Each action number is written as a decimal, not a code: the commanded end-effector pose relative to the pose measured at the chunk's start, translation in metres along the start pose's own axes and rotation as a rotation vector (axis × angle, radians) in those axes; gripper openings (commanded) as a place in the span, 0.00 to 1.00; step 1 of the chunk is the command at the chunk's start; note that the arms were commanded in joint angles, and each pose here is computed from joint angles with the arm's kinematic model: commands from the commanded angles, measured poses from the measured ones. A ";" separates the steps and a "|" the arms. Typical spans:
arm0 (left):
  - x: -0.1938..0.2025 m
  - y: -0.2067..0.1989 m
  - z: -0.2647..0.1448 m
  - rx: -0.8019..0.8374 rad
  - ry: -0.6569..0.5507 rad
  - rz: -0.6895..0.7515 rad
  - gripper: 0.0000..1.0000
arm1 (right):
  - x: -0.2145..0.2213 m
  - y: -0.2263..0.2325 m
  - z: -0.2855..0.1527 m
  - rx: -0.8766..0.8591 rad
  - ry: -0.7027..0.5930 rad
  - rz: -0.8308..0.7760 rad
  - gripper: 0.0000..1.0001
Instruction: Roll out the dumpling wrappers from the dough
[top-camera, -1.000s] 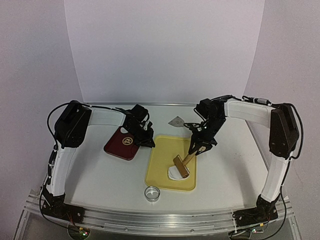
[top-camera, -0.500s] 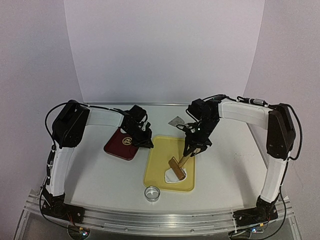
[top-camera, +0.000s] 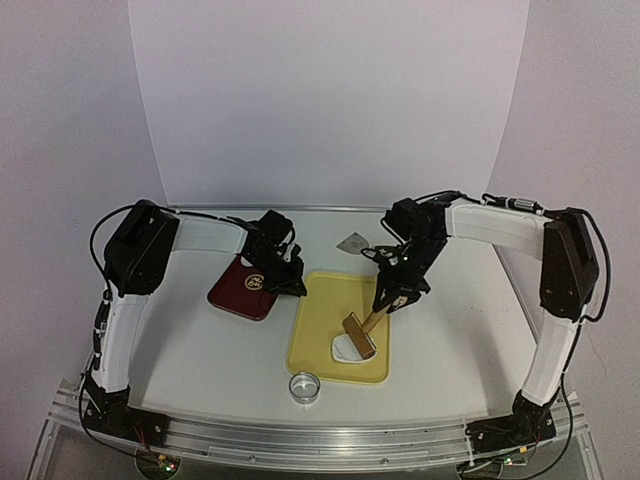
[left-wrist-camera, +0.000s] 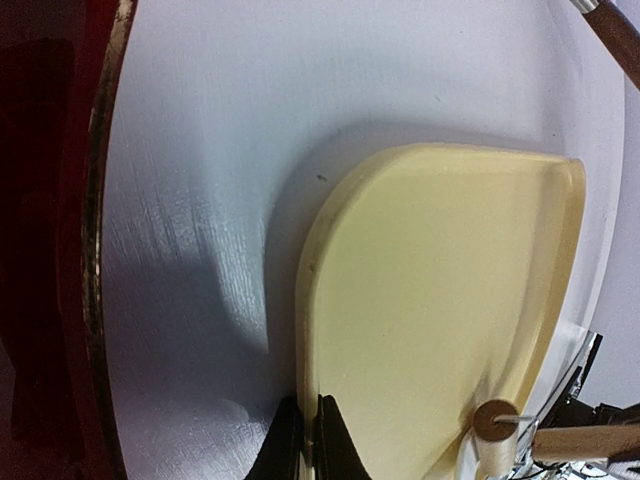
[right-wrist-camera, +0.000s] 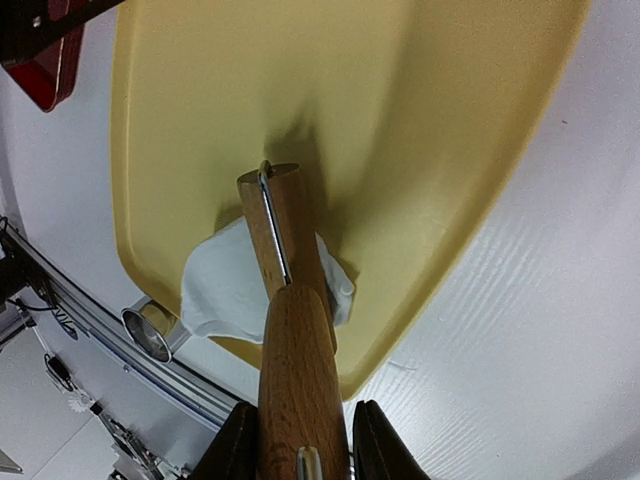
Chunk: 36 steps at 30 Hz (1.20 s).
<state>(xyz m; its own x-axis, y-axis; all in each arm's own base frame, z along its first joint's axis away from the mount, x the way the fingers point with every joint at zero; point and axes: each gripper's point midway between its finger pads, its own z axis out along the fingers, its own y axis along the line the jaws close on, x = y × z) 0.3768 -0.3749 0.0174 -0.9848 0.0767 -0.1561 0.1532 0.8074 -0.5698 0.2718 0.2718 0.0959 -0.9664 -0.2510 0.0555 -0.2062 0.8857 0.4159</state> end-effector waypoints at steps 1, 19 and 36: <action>0.008 0.040 0.003 -0.135 0.003 -0.030 0.00 | 0.011 -0.075 -0.001 0.270 0.028 0.037 0.00; 0.008 0.040 0.005 -0.136 -0.003 -0.055 0.00 | 0.039 -0.066 0.057 0.279 0.161 0.021 0.00; 0.009 0.035 0.010 -0.139 0.005 -0.064 0.00 | 0.036 -0.046 0.080 0.198 0.220 -0.039 0.00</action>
<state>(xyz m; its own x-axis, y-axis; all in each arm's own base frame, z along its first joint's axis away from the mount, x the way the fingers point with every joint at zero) 0.3768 -0.3749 0.0173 -0.9871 0.0566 -0.1497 0.1330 0.8106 -0.5703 0.2487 0.3149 0.0783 -0.9258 -0.3608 0.1124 -0.2350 0.7826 0.5764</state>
